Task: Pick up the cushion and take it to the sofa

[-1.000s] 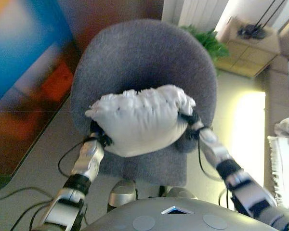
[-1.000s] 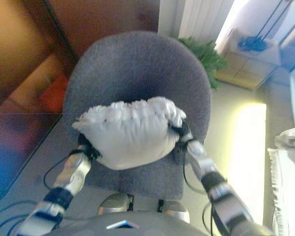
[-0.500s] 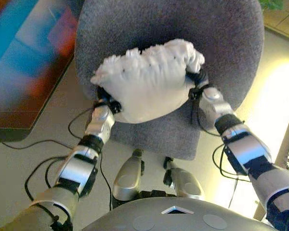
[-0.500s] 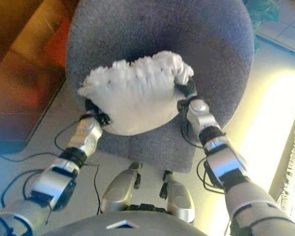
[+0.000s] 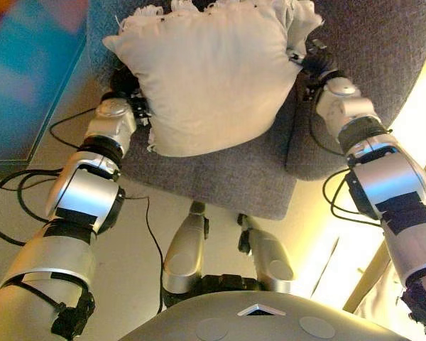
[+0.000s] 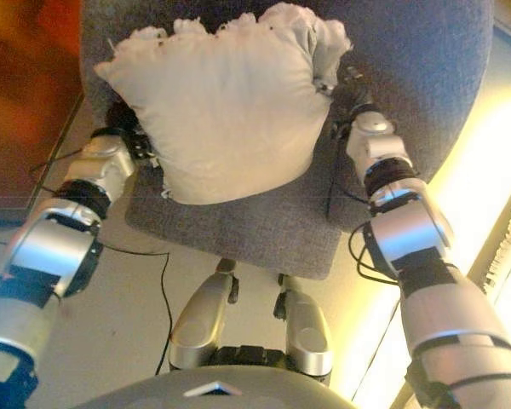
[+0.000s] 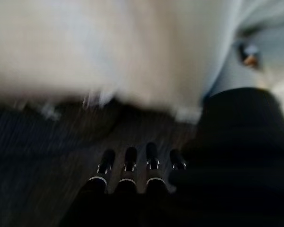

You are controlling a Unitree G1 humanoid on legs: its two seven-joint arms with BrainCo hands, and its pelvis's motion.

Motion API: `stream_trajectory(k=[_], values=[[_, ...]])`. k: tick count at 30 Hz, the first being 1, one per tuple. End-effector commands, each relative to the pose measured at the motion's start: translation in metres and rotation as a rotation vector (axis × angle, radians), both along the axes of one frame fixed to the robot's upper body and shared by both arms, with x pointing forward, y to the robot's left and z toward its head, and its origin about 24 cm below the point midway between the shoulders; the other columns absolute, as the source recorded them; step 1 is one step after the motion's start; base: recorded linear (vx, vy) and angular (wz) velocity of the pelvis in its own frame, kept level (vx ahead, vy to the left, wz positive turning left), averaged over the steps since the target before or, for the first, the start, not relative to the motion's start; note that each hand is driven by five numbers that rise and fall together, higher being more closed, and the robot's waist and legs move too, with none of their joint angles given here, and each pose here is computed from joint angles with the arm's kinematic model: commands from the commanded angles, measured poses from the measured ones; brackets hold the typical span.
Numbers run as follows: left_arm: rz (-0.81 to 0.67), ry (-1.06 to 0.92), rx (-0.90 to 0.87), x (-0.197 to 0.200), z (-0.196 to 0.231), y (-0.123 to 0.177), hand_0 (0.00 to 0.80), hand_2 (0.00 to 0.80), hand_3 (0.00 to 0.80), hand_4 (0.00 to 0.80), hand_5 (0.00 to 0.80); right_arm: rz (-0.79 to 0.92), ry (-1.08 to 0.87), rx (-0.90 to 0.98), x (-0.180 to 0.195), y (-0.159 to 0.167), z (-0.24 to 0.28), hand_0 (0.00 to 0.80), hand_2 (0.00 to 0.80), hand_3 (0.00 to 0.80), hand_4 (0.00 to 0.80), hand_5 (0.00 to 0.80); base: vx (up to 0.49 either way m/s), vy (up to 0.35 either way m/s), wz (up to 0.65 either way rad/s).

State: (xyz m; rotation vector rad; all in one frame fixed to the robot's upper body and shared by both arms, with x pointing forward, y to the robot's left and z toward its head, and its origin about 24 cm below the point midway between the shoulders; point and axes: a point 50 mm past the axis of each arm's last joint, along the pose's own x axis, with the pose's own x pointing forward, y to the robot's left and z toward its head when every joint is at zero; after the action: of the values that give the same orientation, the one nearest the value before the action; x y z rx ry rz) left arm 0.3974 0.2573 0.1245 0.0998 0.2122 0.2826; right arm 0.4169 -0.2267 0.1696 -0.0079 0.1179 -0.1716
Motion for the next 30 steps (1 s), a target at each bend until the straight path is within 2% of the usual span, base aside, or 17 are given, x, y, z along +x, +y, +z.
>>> stream_trajectory(k=[1, 6, 7, 8, 12, 17, 22, 25, 27, 29, 30], values=[[0.248, -0.036, -0.061, -0.013, 0.016, 0.052, 0.0, 0.0, 0.0, 0.0, 0.0, -0.168, -0.137, 0.087, -0.015, -0.061, 0.025, 0.0, 0.0, 0.0, 0.0, 0.0, 0.047, 0.01, -0.03], [0.504, -0.076, 0.061, -0.052, 0.022, 0.117, 0.0, 0.0, 0.0, 0.0, 0.0, -0.317, -0.157, 0.104, -0.051, -0.121, 0.005, 0.0, 0.0, 0.0, 0.0, 0.0, 0.029, -0.054, -0.09], [0.62, -0.054, 0.06, -0.077, 0.008, 0.143, 0.0, 0.0, 0.0, 0.0, 0.0, -0.402, -0.149, 0.127, -0.07, -0.145, -0.011, 0.0, 0.0, 0.0, 0.0, 0.0, 0.038, -0.107, -0.12], [0.687, -0.026, 0.068, -0.093, -0.003, 0.155, 0.0, 0.0, 0.0, 0.0, 0.0, -0.451, -0.131, 0.138, -0.082, -0.156, -0.024, 0.0, 0.0, 0.0, 0.0, 0.0, 0.046, -0.126, -0.11], [0.929, 0.164, 0.046, -0.17, -0.068, 0.188, 0.0, 0.0, 0.0, 0.0, 0.0, -0.663, -0.01, 0.149, -0.136, -0.188, -0.077, 0.0, 0.0, 0.0, 0.0, 0.0, 0.018, -0.101, 0.03], [1.11, 0.338, -0.028, -0.252, -0.13, 0.19, 0.0, 0.0, 0.0, 0.0, 0.0, -0.869, 0.158, 0.17, -0.206, -0.211, -0.13, 0.0, 0.0, 0.0, 0.0, 0.0, 0.003, -0.047, 0.4], [1.243, 0.571, -0.019, -0.342, -0.17, 0.185, 0.0, 0.0, 0.0, 0.0, 0.0, -1.023, 0.375, 0.226, -0.293, -0.213, -0.193, 0.0, 0.0, 0.0, 0.0, 0.0, -0.024, -0.058, 0.6], [1.307, 0.658, -0.088, -0.378, -0.184, 0.176, 0.0, 0.0, 0.0, 0.0, 0.0, -1.067, 0.488, 0.258, -0.335, -0.204, -0.222, 0.0, 0.0, 0.0, 0.0, 0.0, -0.008, -0.051, -0.18], [1.263, 0.762, -0.141, -0.398, -0.21, 0.149, 0.0, 0.0, 0.0, 0.0, 0.0, -1.055, 0.651, 0.299, -0.369, -0.17, -0.26, 0.0, 0.0, 0.0, 0.0, 0.0, 0.04, -0.074, -0.47], [1.179, 0.837, -0.174, -0.398, -0.229, 0.124, 0.0, 0.0, 0.0, 0.0, 0.0, -1.013, 0.778, 0.306, -0.386, -0.142, -0.283, 0.0, 0.0, 0.0, 0.0, 0.0, 0.054, -0.06, -0.34], [1.09, 0.908, -0.189, -0.396, -0.244, 0.102, 0.0, 0.0, 0.0, 0.0, 0.0, -0.93, 0.904, 0.317, -0.396, -0.116, -0.299, 0.0, 0.0, 0.0, 0.0, 0.0, 0.06, -0.059, -0.27]])
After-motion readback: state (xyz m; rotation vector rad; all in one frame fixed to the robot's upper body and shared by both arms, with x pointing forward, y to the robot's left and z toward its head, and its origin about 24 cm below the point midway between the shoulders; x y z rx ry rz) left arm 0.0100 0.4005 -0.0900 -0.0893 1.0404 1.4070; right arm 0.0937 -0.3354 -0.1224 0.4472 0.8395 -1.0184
